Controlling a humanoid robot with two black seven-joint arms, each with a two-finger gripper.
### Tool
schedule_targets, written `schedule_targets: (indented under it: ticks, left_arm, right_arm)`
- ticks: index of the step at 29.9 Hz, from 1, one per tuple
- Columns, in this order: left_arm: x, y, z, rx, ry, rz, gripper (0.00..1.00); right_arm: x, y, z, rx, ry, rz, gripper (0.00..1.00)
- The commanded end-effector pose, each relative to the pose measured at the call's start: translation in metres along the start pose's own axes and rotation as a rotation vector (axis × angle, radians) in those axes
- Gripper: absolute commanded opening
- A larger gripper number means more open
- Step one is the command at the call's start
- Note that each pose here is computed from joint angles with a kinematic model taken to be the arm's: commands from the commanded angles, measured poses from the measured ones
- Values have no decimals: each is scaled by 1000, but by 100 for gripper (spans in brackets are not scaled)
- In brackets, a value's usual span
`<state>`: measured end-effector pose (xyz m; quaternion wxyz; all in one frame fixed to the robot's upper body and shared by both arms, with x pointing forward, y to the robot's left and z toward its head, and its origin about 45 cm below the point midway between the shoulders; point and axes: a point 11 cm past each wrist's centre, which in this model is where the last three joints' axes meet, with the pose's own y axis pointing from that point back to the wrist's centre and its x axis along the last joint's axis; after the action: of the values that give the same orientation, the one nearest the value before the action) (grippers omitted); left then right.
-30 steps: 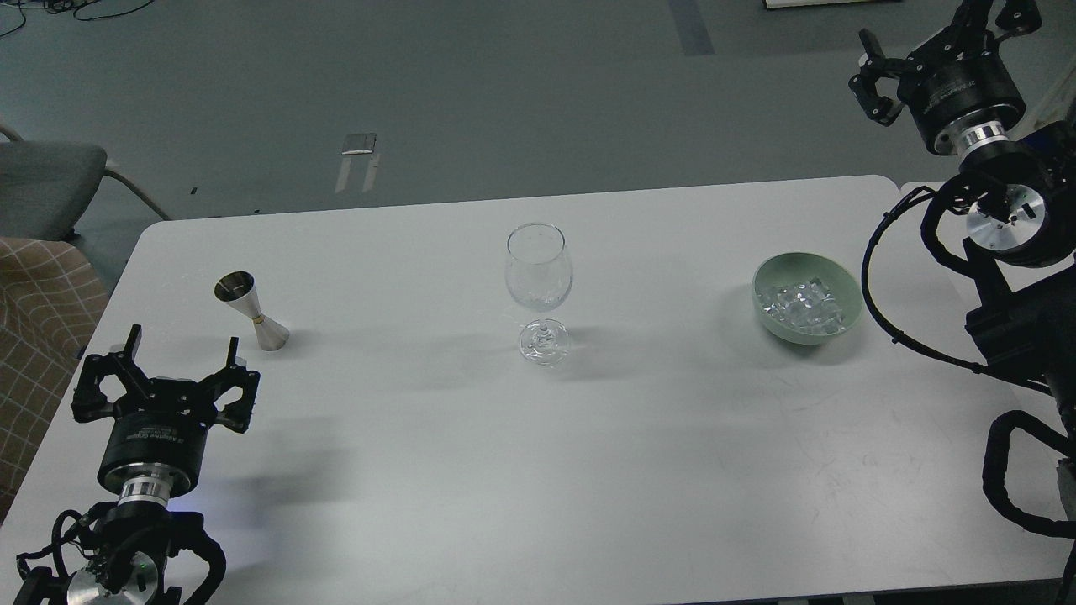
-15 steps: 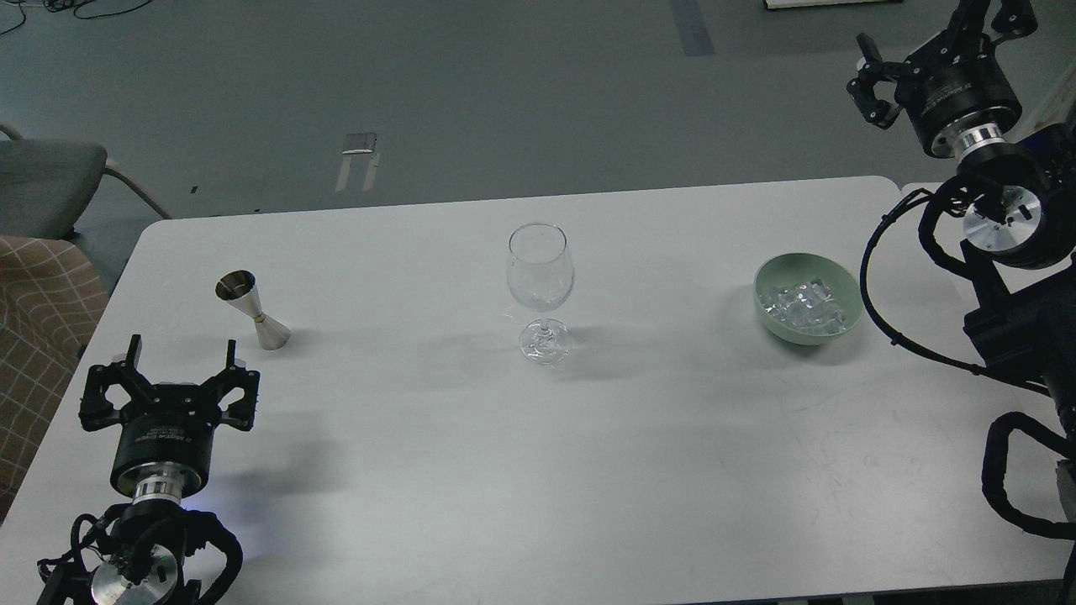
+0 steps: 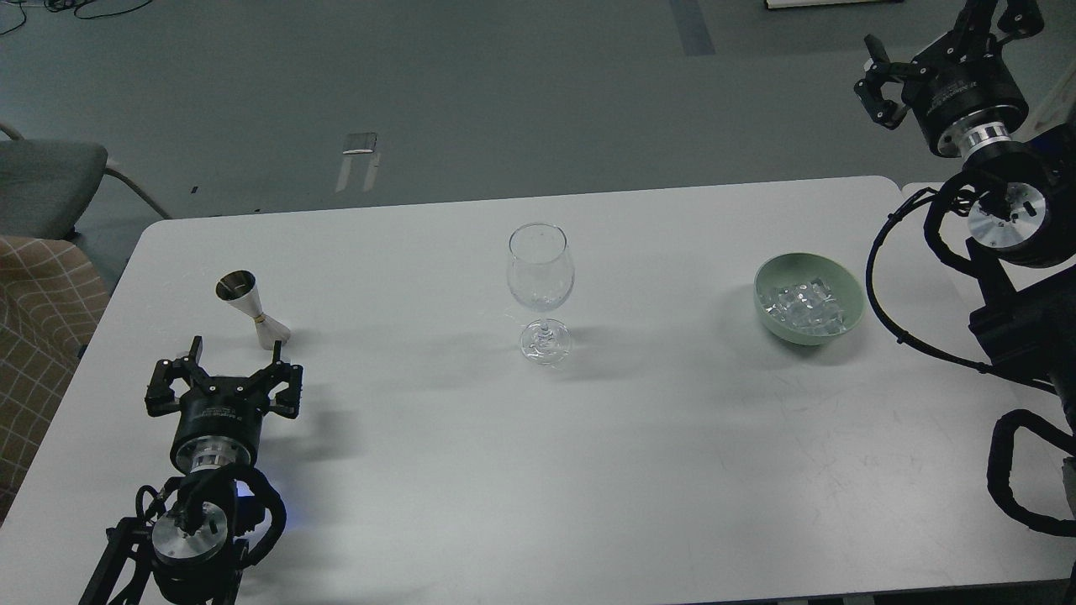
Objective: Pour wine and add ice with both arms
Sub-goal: 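Lower the left gripper toward the metal jigger cup, then grasp the metal jigger with the left gripper and lift it upright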
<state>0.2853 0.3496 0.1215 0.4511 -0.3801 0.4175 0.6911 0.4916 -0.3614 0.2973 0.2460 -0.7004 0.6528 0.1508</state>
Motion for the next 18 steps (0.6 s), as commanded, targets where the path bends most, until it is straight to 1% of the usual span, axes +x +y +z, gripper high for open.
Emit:
schedule_targets:
  ticks: [1,2,3,7,8,9,16,18]
  left_arm:
    - [-4,-3,-1,11,2,-14,66]
    - [-5,-4,-1,14,2,-15,59]
    - [-4,-6,-2,20,0,-13,57]
    - [-3,-16,-4,27,-5,7,58]
    - [-2,-20,-4,25,-5,16,64]
    - [0,-25,-5,25,-7,23,67]
    - [-1,-36,-4,24,-9,31,65]
    - [0,-40,-5,22,-8,38,63]
  right_arm:
    - [6,1,-4,3,10,34,100]
    - [8,1,-5,4,11,51,100]
    - [11,2,-6,6,16,65,100]
    - [19,4,-13,12,31,79,100]
    - [21,5,-13,11,34,83,100]
    - [22,5,-13,11,35,86,100]
    - [24,5,-14,14,38,105,100]
    - [24,5,-14,14,39,106,100]
